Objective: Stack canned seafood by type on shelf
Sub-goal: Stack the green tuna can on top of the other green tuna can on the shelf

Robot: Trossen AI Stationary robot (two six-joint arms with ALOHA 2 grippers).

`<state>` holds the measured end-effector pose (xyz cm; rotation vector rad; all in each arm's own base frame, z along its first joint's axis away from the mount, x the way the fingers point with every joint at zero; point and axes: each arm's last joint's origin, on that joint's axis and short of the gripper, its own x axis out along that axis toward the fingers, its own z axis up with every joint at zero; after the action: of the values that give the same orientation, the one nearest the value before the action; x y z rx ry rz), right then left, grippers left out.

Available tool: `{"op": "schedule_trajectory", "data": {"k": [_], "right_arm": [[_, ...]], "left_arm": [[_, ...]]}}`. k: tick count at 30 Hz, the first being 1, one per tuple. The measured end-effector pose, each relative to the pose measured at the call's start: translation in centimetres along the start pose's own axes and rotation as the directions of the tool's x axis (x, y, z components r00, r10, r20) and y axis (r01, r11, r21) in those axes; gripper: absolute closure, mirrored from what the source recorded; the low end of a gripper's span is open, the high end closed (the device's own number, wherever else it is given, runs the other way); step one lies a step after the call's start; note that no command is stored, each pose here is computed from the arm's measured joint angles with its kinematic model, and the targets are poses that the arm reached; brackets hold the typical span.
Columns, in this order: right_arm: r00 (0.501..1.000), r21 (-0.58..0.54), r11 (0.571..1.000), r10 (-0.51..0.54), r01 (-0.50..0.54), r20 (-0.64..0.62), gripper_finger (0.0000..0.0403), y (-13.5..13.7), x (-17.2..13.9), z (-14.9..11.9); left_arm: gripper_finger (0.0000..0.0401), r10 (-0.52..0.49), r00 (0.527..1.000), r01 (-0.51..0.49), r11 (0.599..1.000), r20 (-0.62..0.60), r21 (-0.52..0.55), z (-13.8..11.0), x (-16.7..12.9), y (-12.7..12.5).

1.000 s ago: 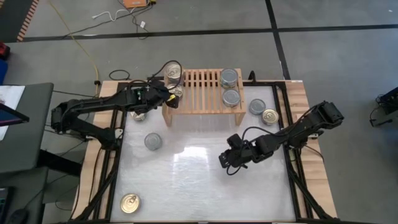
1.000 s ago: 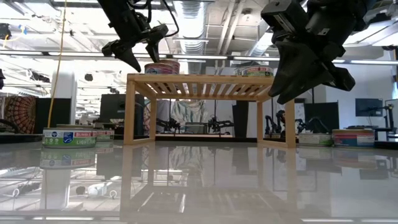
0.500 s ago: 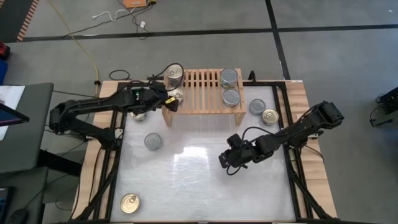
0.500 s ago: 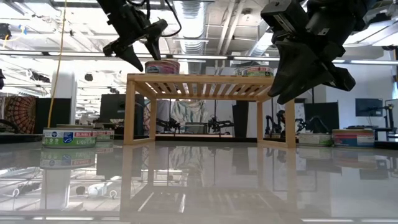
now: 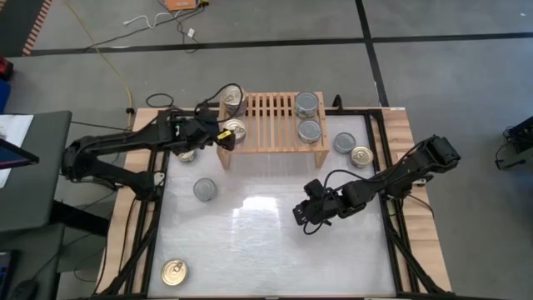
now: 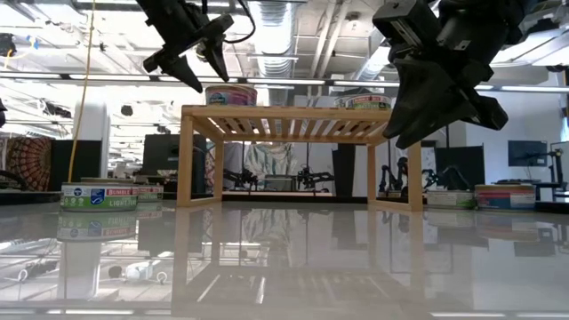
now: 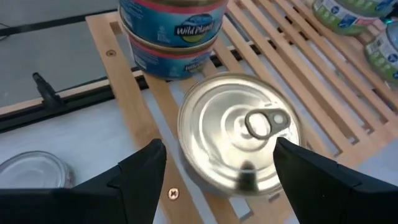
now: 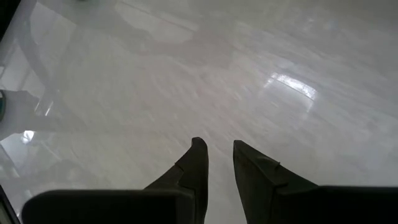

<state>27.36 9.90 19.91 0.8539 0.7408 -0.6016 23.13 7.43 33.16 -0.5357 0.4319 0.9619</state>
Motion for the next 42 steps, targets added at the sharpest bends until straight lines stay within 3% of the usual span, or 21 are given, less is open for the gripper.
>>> {"op": "schedule_trajectory", "data": {"k": [15, 23, 28, 35, 42], "right_arm": [[1.000, -0.013, 1.000, 0.003, -0.003, -0.005, 0.0301, 0.1, -0.1, -0.3], [1.000, -0.006, 1.000, 0.001, -0.001, -0.007, 0.0301, 0.0, 0.0, -0.1], [0.999, -0.008, 1.000, 0.004, -0.005, -0.033, 0.0304, 0.0, 0.0, -0.2], [0.999, -0.007, 1.000, 0.005, -0.006, -0.035, 0.0305, 0.0, 0.0, -0.2], [0.999, -0.010, 1.000, 0.005, -0.006, -0.036, 0.0305, 0.0, 0.0, -0.2]], "left_arm": [[0.0118, -0.155, 0.988, 0.155, 0.987, 0.005, -0.046, -0.7, -7.5, 2.5], [0.0118, -0.300, 0.945, 0.306, 0.952, -0.132, 0.022, -4.7, -8.8, 1.1], [0.0118, -0.328, 0.923, 0.339, 0.940, -0.199, 0.023, -8.3, -9.0, 0.7], [0.0118, -0.282, 0.929, 0.274, 0.960, -0.241, -0.065, -12.6, -8.4, 1.4], [0.0118, -0.154, 0.954, 0.137, 0.987, -0.256, -0.084, -14.2, -6.8, 3.0]]}}
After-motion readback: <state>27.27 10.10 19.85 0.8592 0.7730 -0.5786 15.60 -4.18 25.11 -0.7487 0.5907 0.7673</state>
